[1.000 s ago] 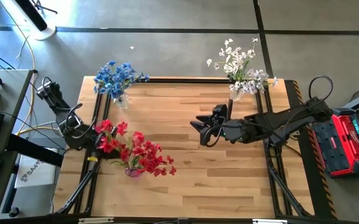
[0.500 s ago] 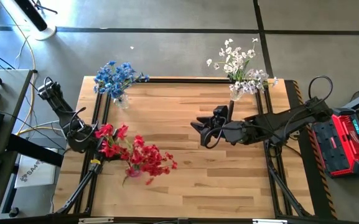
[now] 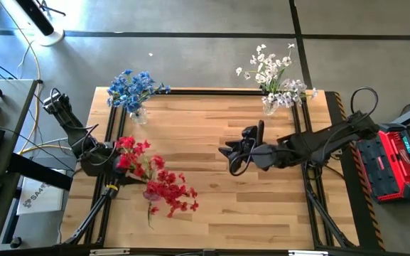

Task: Sort flowers into vase by color
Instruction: Put the red flowers into the pink vase

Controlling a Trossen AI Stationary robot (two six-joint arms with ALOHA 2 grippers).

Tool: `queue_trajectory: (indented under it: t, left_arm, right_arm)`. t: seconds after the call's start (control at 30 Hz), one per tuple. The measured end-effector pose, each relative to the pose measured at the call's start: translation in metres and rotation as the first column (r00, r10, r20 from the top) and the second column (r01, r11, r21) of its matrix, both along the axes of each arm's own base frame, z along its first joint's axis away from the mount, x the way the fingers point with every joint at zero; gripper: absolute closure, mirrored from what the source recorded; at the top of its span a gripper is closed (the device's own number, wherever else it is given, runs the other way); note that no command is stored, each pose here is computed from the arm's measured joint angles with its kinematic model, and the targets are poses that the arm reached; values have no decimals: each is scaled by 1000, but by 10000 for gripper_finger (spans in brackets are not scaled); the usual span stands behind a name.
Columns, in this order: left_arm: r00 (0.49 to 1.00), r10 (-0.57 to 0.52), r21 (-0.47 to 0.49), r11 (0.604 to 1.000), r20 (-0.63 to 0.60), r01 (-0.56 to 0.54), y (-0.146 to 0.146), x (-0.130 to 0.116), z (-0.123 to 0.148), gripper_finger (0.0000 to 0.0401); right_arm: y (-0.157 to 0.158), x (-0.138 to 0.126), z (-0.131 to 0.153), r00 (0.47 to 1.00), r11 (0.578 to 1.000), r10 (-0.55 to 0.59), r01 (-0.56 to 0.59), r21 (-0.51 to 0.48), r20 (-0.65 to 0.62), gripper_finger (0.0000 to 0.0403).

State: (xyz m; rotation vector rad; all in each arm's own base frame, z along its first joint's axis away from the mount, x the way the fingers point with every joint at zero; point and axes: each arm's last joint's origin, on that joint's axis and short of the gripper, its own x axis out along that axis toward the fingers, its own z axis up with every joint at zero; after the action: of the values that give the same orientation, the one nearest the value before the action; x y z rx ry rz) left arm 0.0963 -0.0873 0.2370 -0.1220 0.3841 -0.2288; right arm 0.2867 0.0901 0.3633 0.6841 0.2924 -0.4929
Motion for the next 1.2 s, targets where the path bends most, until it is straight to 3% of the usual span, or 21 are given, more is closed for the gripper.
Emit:
queue_trajectory:
  t: [0.37, 0.6, 0.83, 1.0, 1.2]
  left_arm:
    - [986, -147, -173, 976, -73, 132, -1, -6, 8, 237]
    - [987, -151, -178, 974, -56, 139, 7, -13, 32, 196]
    - [974, -222, -188, 956, 36, 225, 14, -21, 61, 191]
    - [953, -282, -252, 920, 108, 300, 22, -31, 85, 191]
    - [933, -280, -280, 899, 227, 338, 38, -45, 113, 192]
  right_arm:
    - [24, 9, -22, 998, 999, 17, -15, 47, -55, 210]
    - [36, 14, -32, 999, 996, 6, -2, 90, -52, 210]
    - [50, 13, -31, 999, 993, 41, -40, 107, -10, 210]
    - [58, 10, -29, 997, 992, 74, -74, 103, 4, 212]
    - [64, 7, -28, 997, 993, 65, -68, 97, 28, 226]
